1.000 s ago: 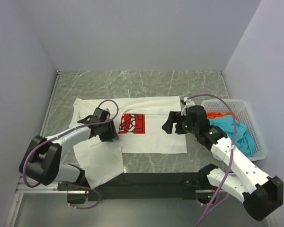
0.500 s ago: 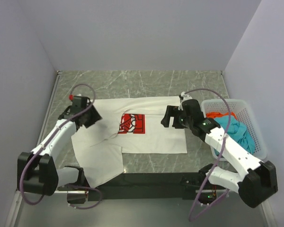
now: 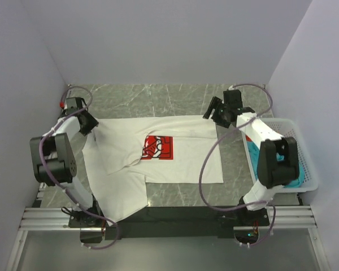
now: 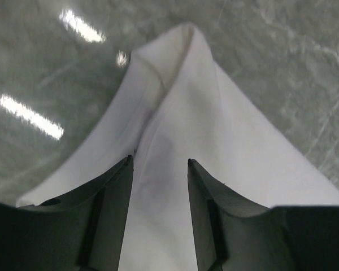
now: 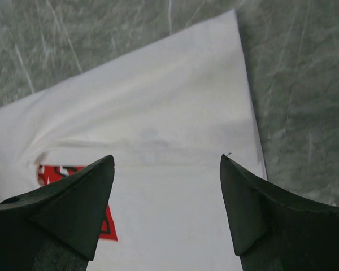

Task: Fold and stack the t-shirts
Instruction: Fold the tshirt

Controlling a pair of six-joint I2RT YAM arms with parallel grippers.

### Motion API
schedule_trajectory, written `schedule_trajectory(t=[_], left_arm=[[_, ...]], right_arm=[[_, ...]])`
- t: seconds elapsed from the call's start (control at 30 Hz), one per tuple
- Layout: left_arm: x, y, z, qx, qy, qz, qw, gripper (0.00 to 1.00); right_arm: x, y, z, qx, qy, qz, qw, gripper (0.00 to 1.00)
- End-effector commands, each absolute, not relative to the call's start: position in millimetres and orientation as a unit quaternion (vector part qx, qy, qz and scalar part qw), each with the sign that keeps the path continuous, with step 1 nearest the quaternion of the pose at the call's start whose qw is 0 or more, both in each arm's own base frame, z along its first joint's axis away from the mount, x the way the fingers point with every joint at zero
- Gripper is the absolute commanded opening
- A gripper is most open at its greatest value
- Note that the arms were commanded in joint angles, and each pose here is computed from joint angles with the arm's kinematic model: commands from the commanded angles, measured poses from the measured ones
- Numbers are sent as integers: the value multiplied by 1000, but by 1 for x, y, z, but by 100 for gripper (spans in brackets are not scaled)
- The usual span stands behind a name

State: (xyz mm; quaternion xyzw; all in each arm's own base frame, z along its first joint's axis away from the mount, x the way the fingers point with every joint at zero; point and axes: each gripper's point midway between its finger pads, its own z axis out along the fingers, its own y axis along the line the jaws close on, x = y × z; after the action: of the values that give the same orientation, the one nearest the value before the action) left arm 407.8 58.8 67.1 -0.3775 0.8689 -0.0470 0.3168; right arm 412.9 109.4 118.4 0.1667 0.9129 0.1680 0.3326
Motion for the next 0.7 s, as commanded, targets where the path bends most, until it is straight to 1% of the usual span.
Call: schedule_trajectory(t=[0.0, 0.03, 0.1, 0.13, 0.17, 0.23, 0.27, 0.5, 0.57, 0.6, 0.67], left_arm=[[450, 74, 89, -348, 862, -44, 366, 48], [453, 77, 82, -342, 867, -39, 360, 48], [464, 80, 85, -338, 866, -43, 367, 45], [466, 81, 78, -335, 868, -43, 363, 45], [470, 82, 79, -333, 868, -43, 366, 44], [472, 84, 68, -325, 875, -36, 358, 44], [475, 86, 69, -322, 875, -33, 360, 44], [485, 89, 58, -310, 882, -26, 354, 42], [484, 88, 51, -309, 886, -25, 345, 41], [483, 88, 47, -309, 888, -25, 340, 37], [480, 87, 44, -309, 889, -25, 336, 34]], right_arm=[[455, 97, 126, 198, 898, 175, 353, 78], [461, 95, 121, 201, 900, 173, 346, 78], [476, 91, 108, 207, 906, 162, 331, 78], [485, 90, 112, 208, 905, 160, 335, 78], [488, 88, 96, 214, 911, 150, 320, 78], [498, 84, 94, 221, 910, 141, 321, 77], [501, 82, 84, 226, 912, 135, 313, 76], [514, 71, 67, 245, 913, 117, 303, 74], [517, 69, 61, 248, 914, 117, 298, 74], [517, 68, 58, 249, 915, 116, 295, 74], [518, 68, 56, 250, 915, 115, 294, 74]])
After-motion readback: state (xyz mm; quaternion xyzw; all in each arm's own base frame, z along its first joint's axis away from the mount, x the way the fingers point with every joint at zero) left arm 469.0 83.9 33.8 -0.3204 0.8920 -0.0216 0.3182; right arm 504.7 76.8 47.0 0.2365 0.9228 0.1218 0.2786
